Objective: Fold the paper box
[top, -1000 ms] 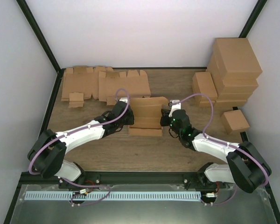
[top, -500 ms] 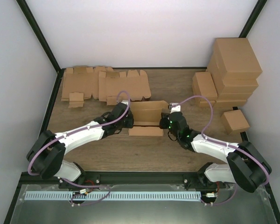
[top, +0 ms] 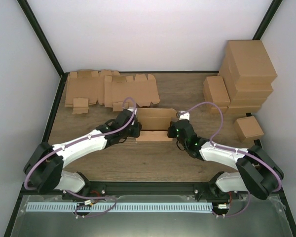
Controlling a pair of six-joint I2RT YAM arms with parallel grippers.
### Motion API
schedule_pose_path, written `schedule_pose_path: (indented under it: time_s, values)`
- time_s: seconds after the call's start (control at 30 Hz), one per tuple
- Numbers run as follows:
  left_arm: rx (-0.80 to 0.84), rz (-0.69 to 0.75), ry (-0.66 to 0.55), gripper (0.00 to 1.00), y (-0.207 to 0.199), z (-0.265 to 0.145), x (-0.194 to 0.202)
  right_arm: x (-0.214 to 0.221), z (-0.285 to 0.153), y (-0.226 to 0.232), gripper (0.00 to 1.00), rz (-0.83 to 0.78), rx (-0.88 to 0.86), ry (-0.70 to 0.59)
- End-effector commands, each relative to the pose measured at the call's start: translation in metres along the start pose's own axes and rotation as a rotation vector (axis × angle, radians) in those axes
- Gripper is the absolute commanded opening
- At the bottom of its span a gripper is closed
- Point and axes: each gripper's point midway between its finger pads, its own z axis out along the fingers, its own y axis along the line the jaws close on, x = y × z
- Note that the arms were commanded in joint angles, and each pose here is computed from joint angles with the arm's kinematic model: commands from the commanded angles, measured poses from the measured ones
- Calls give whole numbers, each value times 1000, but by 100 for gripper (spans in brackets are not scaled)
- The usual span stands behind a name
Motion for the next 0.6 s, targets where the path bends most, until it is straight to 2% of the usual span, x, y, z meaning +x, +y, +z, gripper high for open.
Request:
schedule_pose_path:
  time_s: [0.0, 0.13, 0.27, 0.37, 0.47, 0.57]
  values:
    - [48, 11, -47, 49, -10, -25, -14, -1, -1, -1, 1, -36, 17, -3]
    - [39, 28, -44, 72, -6, -49, -16, 0, 0, 4, 1, -59, -13, -6]
    - [29, 83, -40, 85, -2, -73, -19, 0, -1, 14, 1, -109, -73, -16]
    - [6, 158, -78, 96, 1, -91, -35, 0, -2, 24, 1, -152, -127, -16]
    - [15, 196, -93, 98, 5, -96, -56, 1, -3, 28, 1, -181, -154, -12]
    - [89, 282, -54, 98, -8, -89, -66, 2, -4, 32, 1, -209, -182, -12]
